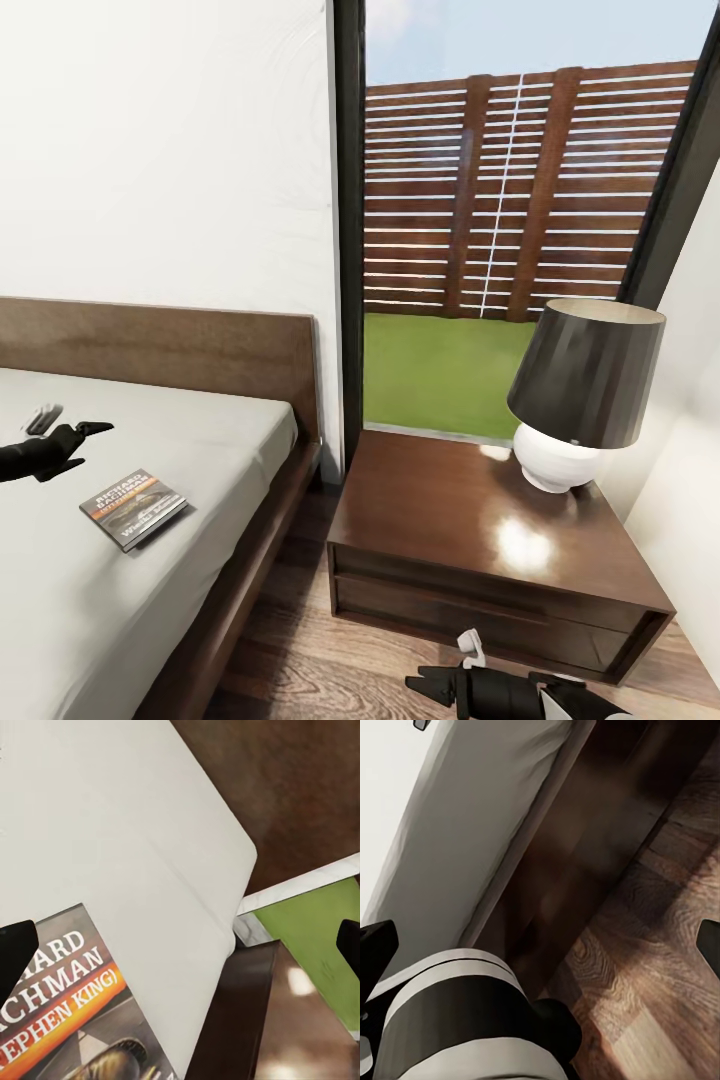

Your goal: In the bedroom, move the book from the bed onto either nightstand, and place the two sandals side by side next to the bed.

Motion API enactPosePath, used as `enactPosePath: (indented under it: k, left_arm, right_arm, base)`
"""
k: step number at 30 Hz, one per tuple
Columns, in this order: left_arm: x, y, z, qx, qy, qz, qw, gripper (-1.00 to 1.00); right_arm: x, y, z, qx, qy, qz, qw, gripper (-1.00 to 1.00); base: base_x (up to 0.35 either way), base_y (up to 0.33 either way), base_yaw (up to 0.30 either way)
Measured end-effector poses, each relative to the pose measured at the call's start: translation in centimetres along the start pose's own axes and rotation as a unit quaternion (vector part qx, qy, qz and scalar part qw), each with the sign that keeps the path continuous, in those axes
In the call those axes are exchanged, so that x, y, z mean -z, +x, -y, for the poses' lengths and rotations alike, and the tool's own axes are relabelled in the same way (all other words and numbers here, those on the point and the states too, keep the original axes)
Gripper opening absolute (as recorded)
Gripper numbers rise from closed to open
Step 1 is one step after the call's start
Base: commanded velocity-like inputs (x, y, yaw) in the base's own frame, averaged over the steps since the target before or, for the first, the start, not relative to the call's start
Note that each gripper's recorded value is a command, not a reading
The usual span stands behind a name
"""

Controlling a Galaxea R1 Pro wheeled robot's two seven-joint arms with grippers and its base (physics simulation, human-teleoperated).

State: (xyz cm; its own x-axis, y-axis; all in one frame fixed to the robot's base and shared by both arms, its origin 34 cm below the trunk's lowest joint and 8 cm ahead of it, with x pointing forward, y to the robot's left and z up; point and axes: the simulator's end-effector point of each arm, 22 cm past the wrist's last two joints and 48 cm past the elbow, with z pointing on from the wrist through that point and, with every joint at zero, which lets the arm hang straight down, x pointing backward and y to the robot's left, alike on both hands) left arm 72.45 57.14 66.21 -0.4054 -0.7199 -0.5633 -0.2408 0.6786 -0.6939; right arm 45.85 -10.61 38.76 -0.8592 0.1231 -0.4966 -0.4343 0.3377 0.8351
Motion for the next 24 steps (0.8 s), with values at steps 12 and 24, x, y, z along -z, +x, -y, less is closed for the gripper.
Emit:
enactPosePath:
  k: [12, 24]
  left_arm:
    - [-0.01, 0.05, -0.1, 0.0, -0.002, -0.001, 1.0, 1.0]
    - [0.0, 0.06, -0.13, 0.0, -0.003, -0.001, 1.0, 1.0]
  right_arm:
    - [-0.05, 0.02, -0.03, 0.0, 0.0, 0.0, 1.0, 1.0]
    - [0.02, 0.01, -0.03, -0.002, -0.001, 0.0, 1.0, 1.0]
  base:
    - [0.0, 0.0, 0.0]
    - [0.04, 0.0, 0.0]
